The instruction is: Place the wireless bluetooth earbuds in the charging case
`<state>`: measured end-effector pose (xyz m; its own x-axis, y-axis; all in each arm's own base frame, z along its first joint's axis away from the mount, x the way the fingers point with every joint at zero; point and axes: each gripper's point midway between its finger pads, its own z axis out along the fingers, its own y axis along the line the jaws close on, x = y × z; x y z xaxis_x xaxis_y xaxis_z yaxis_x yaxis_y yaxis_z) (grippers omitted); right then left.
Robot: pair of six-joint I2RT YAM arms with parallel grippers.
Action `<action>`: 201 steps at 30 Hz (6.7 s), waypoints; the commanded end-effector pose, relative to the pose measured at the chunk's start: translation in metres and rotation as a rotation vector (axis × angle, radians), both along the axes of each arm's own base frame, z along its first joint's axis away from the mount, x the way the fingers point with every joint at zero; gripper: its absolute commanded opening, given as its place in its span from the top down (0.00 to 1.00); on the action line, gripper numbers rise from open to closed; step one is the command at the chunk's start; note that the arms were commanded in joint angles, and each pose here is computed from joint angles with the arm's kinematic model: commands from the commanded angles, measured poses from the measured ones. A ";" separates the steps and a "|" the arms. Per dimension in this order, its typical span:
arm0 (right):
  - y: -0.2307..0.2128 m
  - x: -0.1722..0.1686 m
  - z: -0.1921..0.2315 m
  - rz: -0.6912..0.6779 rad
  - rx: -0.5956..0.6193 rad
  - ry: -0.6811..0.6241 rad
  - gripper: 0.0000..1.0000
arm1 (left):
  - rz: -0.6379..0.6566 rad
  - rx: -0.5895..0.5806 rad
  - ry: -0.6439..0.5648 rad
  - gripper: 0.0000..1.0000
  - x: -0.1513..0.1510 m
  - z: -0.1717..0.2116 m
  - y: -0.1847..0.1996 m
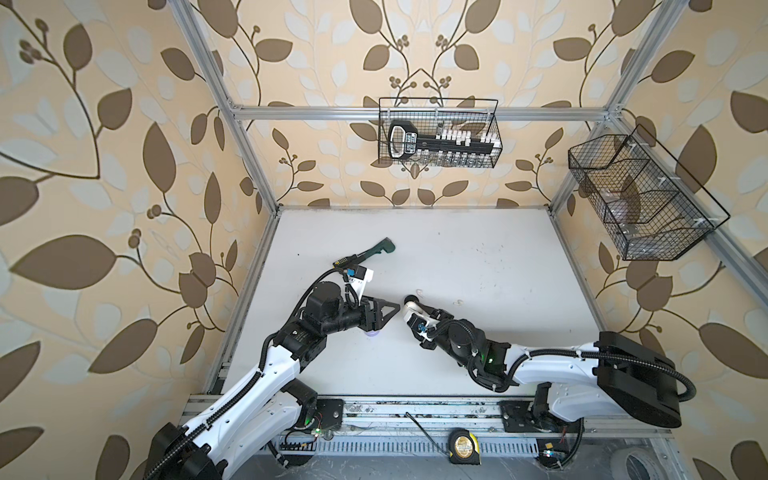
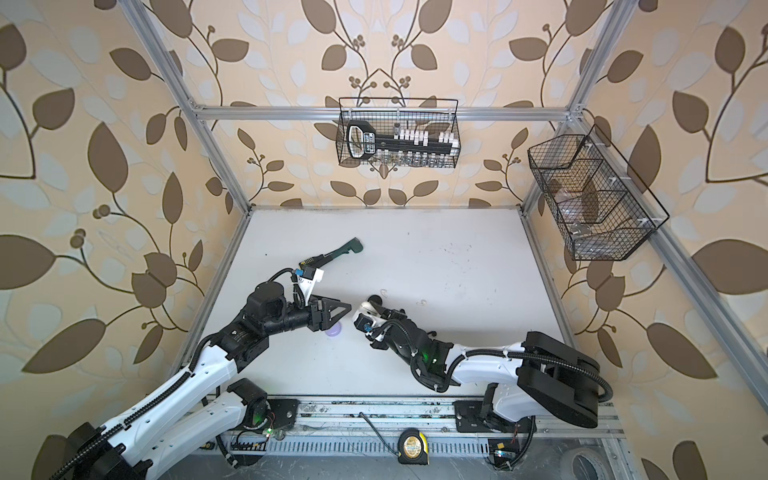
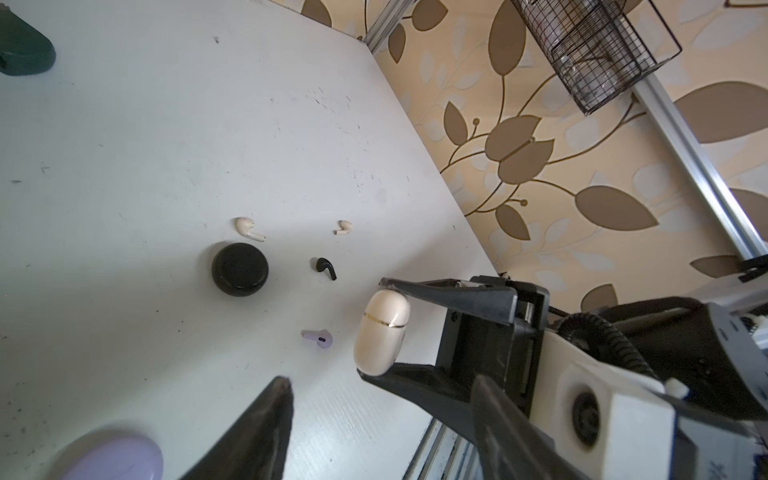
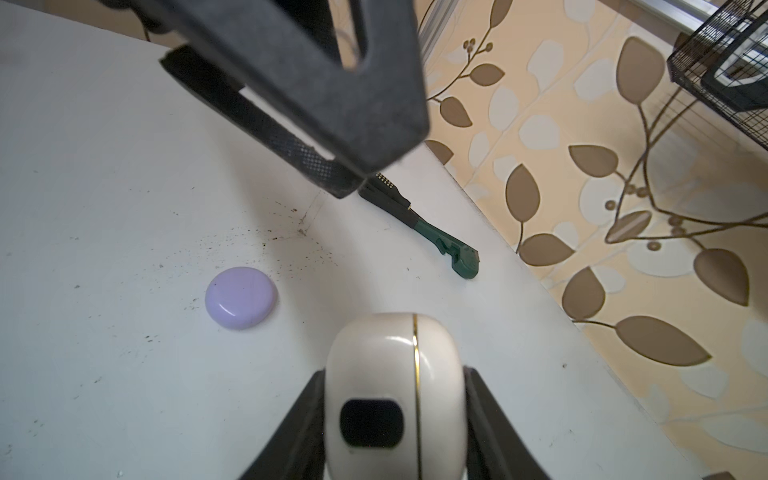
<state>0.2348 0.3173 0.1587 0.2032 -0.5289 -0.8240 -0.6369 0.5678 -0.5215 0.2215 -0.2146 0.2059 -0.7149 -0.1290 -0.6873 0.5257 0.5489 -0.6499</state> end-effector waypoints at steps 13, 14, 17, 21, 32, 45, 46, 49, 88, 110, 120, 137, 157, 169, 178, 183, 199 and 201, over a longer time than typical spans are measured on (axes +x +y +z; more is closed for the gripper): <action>0.012 -0.017 0.039 0.106 0.109 -0.058 0.81 | -0.183 0.008 -0.138 0.36 -0.019 0.005 -0.035; 0.012 -0.017 0.040 0.108 0.112 -0.060 0.81 | -0.191 0.012 -0.142 0.36 -0.019 0.005 -0.037; 0.014 -0.017 0.045 0.115 0.122 -0.067 0.81 | -0.207 0.018 -0.139 0.40 -0.021 0.004 -0.042; 0.012 -0.013 0.050 0.101 0.151 -0.088 0.82 | -0.225 0.019 -0.150 0.42 -0.025 0.005 -0.045; 0.016 -0.018 0.058 0.130 0.168 -0.112 0.83 | -0.255 0.007 -0.144 0.55 -0.028 0.007 -0.052; 0.017 -0.023 0.066 0.153 0.183 -0.131 0.79 | -0.299 -0.019 -0.154 0.76 -0.035 0.010 -0.058; 0.017 -0.026 0.065 0.164 0.181 -0.130 0.77 | -0.305 -0.024 -0.156 0.77 -0.035 0.011 -0.059; 0.018 -0.031 0.065 0.193 0.178 -0.126 0.71 | -0.326 -0.042 -0.172 0.83 -0.038 0.013 -0.061; -0.003 -0.033 0.085 0.167 0.241 -0.159 0.75 | -0.411 -0.088 -0.200 0.68 -0.054 0.026 -0.068; -0.023 -0.063 0.108 0.258 0.343 -0.120 0.26 | -0.134 -0.029 -0.248 1.00 -0.006 0.042 -0.060; -0.063 -0.070 0.132 0.202 0.518 -0.010 0.17 | -0.163 0.225 -0.457 1.00 0.019 0.029 -0.062; -0.074 -0.061 0.075 0.116 0.496 0.150 0.18 | -0.400 0.010 -0.779 1.00 -0.041 0.011 -0.079; -0.083 -0.069 0.075 0.130 0.511 0.180 0.19 | -0.714 -0.004 -0.835 1.00 -0.096 -0.001 -0.110; -0.075 -0.069 0.068 0.150 0.465 0.180 0.19 | -0.756 -0.016 -0.821 1.00 -0.102 -0.003 -0.114; -0.068 -0.078 0.065 0.217 0.440 0.171 0.22 | -0.764 -0.023 -0.826 1.00 -0.104 -0.001 -0.114; -0.067 -0.078 0.065 0.220 0.432 0.170 0.24 | -0.764 -0.023 -0.828 1.00 -0.104 -0.002 -0.114; -0.060 -0.087 0.055 0.285 0.396 0.179 0.27 | -0.636 0.013 -0.876 1.00 -0.092 0.006 -0.104; -0.062 -0.081 0.054 0.247 0.401 0.178 0.29 | -0.651 0.005 -0.877 1.00 -0.094 0.006 -0.105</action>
<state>0.1494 0.2574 0.2119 0.1066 -0.1215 -0.9868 -0.8538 0.4975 -0.1535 0.1347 -0.3177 0.1987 0.0465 0.1505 -0.9875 0.9984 0.0250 0.0508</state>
